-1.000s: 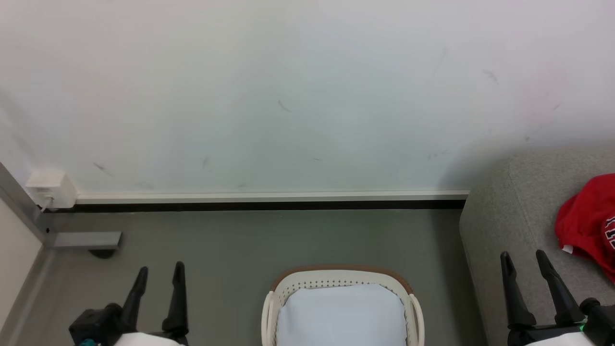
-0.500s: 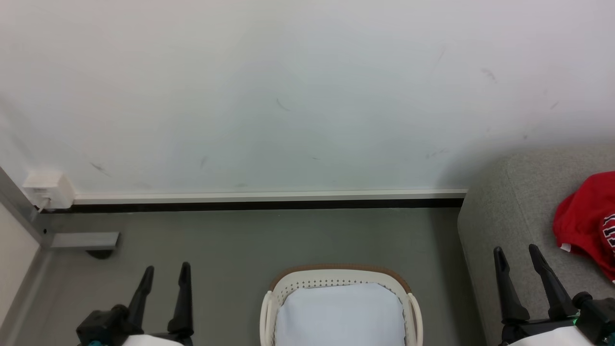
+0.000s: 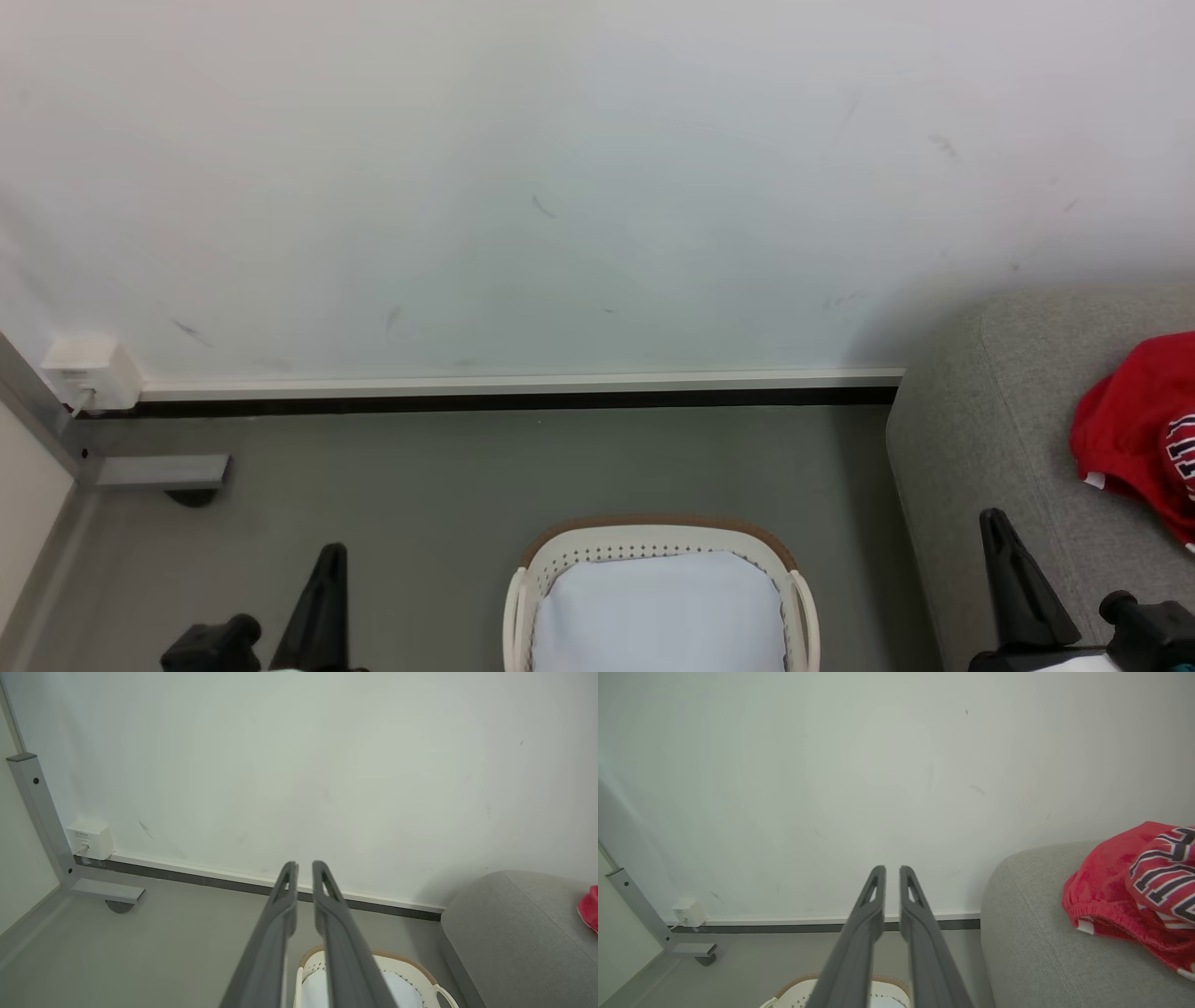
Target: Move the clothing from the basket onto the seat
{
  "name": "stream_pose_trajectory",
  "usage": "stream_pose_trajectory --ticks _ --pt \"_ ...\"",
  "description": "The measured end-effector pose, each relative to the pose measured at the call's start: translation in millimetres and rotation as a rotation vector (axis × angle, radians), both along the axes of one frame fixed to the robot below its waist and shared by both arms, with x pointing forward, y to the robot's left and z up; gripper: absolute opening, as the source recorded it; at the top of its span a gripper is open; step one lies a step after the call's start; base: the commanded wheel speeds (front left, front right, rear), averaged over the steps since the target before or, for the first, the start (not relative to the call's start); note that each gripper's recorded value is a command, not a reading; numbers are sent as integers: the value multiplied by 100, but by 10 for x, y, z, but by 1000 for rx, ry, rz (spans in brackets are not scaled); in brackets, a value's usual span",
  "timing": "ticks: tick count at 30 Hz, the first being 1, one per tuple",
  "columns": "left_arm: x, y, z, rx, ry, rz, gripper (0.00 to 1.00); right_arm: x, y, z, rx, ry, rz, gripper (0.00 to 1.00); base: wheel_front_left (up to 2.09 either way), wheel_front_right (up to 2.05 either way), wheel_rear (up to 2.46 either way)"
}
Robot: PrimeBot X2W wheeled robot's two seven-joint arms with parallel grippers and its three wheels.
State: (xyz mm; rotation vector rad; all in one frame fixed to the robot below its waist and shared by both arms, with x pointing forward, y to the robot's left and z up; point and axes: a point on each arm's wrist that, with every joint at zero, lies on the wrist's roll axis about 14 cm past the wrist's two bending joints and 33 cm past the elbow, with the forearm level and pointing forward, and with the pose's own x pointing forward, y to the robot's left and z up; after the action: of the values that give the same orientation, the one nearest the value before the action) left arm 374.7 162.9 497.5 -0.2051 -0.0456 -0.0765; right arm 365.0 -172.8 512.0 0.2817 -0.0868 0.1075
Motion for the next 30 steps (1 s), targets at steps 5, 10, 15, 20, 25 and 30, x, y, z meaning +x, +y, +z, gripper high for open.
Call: stream_pose_trajectory --ticks 5,10,15,20,25,30 --pt "-7 65 -89 -73 49 25 0 -6 -41 -63 72 34 -16 0 0 0 0" --pt "-3 101 -109 -159 70 41 0 5 -79 -84 157 56 -32 0 0 0 0" --pt "2 127 -119 -249 86 54 0 21 -111 -97 241 74 -48 0 0 0 0" --pt "9 156 -125 -325 98 66 0 33 -141 -109 314 89 -59 0 0 0 0" --pt "16 184 -125 -398 108 75 0 42 -167 -125 384 104 -67 0 0 0 0" --pt "29 203 -119 -470 115 83 0 50 -196 -139 449 118 -75 0 0 0 0"
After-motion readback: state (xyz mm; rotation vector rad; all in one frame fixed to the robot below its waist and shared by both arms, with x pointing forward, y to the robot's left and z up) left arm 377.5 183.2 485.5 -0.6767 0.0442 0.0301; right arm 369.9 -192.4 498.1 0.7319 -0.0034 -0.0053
